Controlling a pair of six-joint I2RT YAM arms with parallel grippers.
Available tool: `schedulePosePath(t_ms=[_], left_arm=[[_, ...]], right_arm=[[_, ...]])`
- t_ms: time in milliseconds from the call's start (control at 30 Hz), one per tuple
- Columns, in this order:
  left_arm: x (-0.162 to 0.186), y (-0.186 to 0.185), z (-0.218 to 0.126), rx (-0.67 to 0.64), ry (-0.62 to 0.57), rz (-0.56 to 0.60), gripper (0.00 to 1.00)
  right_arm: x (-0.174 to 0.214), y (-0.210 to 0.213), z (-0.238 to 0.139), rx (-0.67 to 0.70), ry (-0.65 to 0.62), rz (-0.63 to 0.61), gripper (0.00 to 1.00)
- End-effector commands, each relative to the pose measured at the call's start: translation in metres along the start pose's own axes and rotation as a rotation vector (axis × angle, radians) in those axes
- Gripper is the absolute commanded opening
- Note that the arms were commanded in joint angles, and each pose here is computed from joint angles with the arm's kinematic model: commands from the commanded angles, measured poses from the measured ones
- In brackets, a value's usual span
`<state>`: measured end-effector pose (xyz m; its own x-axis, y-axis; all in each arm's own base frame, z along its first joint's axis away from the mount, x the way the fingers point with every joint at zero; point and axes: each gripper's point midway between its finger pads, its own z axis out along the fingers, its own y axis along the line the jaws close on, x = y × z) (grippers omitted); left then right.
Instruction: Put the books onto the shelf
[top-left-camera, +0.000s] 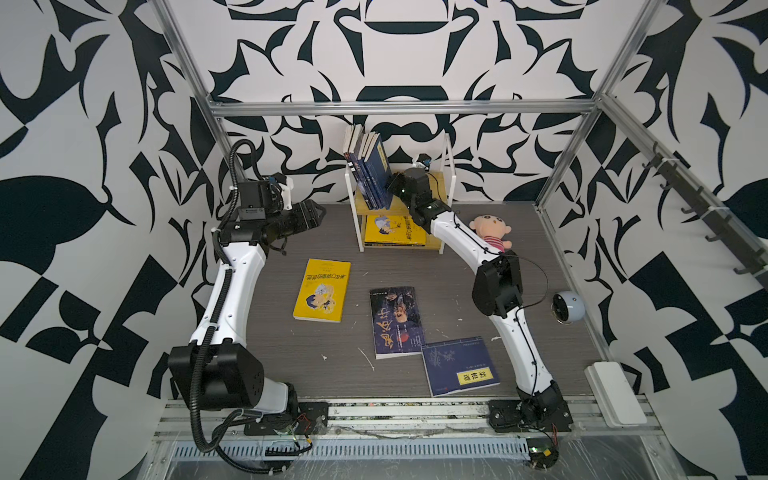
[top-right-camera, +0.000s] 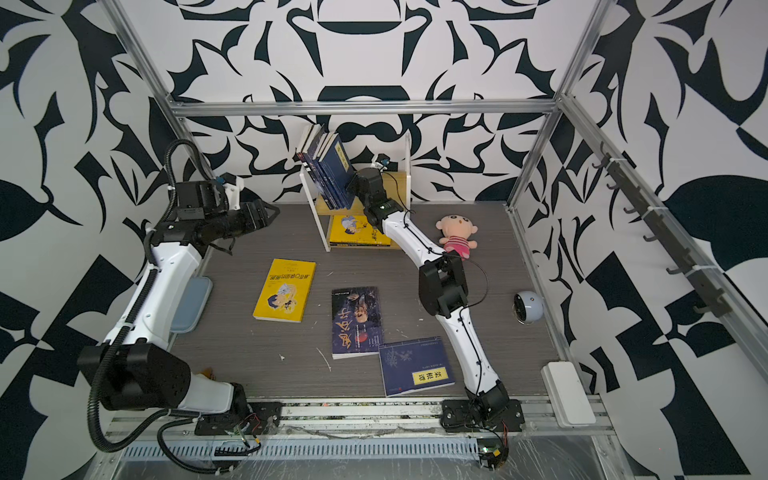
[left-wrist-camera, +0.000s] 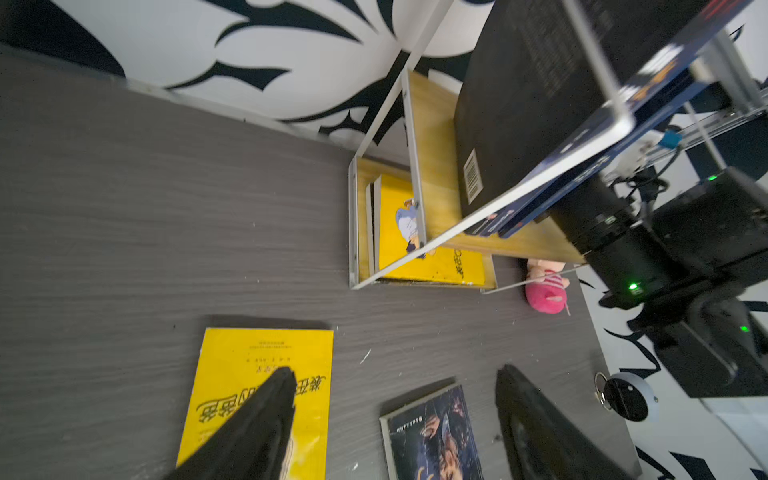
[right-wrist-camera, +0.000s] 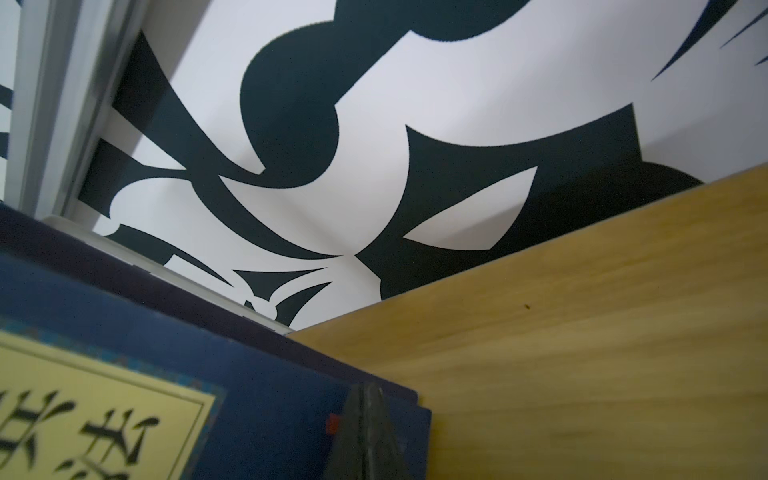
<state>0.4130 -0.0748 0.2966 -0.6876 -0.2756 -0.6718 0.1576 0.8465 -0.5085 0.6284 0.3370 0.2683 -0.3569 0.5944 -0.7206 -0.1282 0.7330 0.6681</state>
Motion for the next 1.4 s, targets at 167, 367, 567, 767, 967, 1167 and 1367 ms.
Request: schedulePosePath(t_ms=[167, 367, 567, 767, 967, 1167, 1367], left_arm=[[0.024, 0.015, 0.000, -0.024, 0.046, 0.054, 0.83], [0.044, 0.073, 0.000, -0.128, 0.076, -0.038, 0.94], [0.051, 0.112, -0.009, -0.193, 0.085, -0.067, 0.98], [0.075, 0.126, 0.005, -0.192, 0.156, -0.044, 0.98], [0.118, 0.158, 0.037, -0.204, 0.329, -0.101, 0.94], [0.144, 0.173, 0.063, -0.179, 0.437, -0.194, 0.86], [0.170, 0.183, 0.084, -0.175, 0.546, -0.250, 0.60]], right_arm=[[0.044, 0.002, -0.013, 0.016, 0.133, -0.086, 0.00], [-0.010, 0.009, -0.050, 0.012, 0.054, -0.099, 0.08], [-0.036, 0.015, -0.078, -0.011, 0.037, -0.101, 0.15], [-0.040, 0.025, -0.097, -0.039, 0.063, -0.095, 0.17], [-0.012, 0.049, -0.146, -0.098, 0.141, -0.124, 0.27], [0.068, 0.046, -0.196, -0.094, 0.265, -0.154, 0.42], [0.169, 0.071, -0.217, -0.324, 0.430, -0.485, 0.48]])
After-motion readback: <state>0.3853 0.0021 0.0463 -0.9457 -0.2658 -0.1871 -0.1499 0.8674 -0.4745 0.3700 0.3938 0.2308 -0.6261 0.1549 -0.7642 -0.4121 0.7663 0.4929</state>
